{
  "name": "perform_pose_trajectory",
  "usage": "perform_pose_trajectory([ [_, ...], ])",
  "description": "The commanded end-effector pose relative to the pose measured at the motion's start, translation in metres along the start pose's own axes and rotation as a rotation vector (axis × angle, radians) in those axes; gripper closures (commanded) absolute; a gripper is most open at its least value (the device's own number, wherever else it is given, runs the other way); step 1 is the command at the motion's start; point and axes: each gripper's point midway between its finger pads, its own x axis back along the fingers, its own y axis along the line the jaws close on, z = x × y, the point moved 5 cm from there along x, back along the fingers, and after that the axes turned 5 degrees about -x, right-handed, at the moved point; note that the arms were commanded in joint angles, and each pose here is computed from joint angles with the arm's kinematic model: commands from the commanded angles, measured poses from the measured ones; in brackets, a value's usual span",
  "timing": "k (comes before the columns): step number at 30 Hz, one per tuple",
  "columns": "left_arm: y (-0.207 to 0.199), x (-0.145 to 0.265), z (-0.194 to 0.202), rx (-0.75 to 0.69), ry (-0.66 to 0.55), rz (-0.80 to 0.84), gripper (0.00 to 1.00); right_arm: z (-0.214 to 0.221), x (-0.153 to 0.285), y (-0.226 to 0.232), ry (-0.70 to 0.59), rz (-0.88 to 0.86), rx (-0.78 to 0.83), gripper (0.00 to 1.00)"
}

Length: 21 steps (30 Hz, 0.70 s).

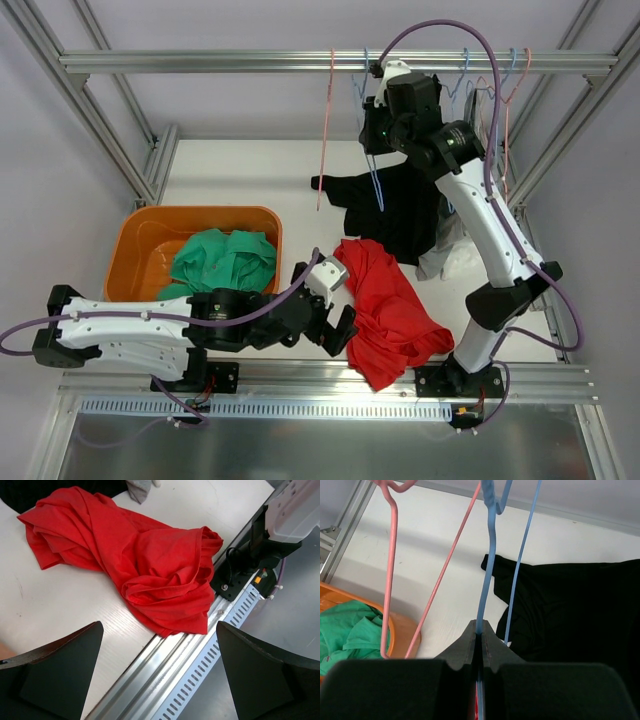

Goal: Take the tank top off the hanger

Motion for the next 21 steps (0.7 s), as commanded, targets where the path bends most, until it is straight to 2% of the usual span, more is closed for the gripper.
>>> perform_pose_trajectory([
  [1,-0.01,-0.007,-0.011,0.037,-0.006,0.007,0.01,-0.002,0.02,0.001,-0.028,-0.014,-0.015,1.0],
  [2,-0.012,-0.009,-0.012,0.044,-0.004,0.001,0.01,-0.003,0.022,0.003,-0.029,-0.03,-0.016,0.91],
  [4,-0.014,-0.019,-0.01,0.071,0.005,-0.032,0.01,-0.004,0.032,0.004,-0.038,-0.046,-0.012,0.63],
  [5,-0.015,-0.024,-0.008,0.075,0.012,-0.044,0.01,-0.004,0.037,0.005,-0.042,-0.06,-0.011,0.31],
  [6,-0.015,-0.028,-0.008,0.101,0.007,-0.073,0.02,-0.009,0.055,0.004,-0.072,-0.075,-0.011,0.2],
  [7,-0.016,-0.038,-0.002,0.099,0.027,-0.098,0.01,-0.006,0.062,0.004,-0.069,-0.091,-0.003,0.02],
  [9,-0.018,-0.05,0.001,0.118,0.037,-0.118,0.01,-0.01,0.101,-0.002,-0.125,-0.104,0.012,0.0],
  [10,-0.022,-0.064,0.011,0.104,0.082,-0.11,0.01,-0.009,0.115,-0.006,-0.142,-0.097,0.018,0.01],
  [12,-0.024,-0.081,0.012,0.106,0.113,-0.095,0.01,0.008,0.133,-0.018,-0.129,-0.065,0.037,0.01],
  [13,-0.026,-0.096,0.025,0.087,0.164,-0.101,0.01,0.01,0.168,-0.025,-0.191,-0.073,0.03,0.01],
  [15,-0.025,-0.121,0.035,0.06,0.209,-0.127,0.01,0.036,0.181,-0.034,-0.166,-0.078,0.039,0.01],
  [16,-0.027,-0.129,0.04,0.068,0.246,-0.101,0.01,0.043,0.213,-0.039,-0.227,-0.108,0.031,0.0],
  [18,-0.028,-0.145,0.041,0.074,0.276,-0.087,0.01,0.069,0.224,-0.044,-0.202,-0.139,0.034,0.01],
  [21,-0.019,-0.173,0.06,0.083,0.36,-0.1,0.01,0.096,0.264,-0.049,-0.254,-0.216,0.025,0.01],
])
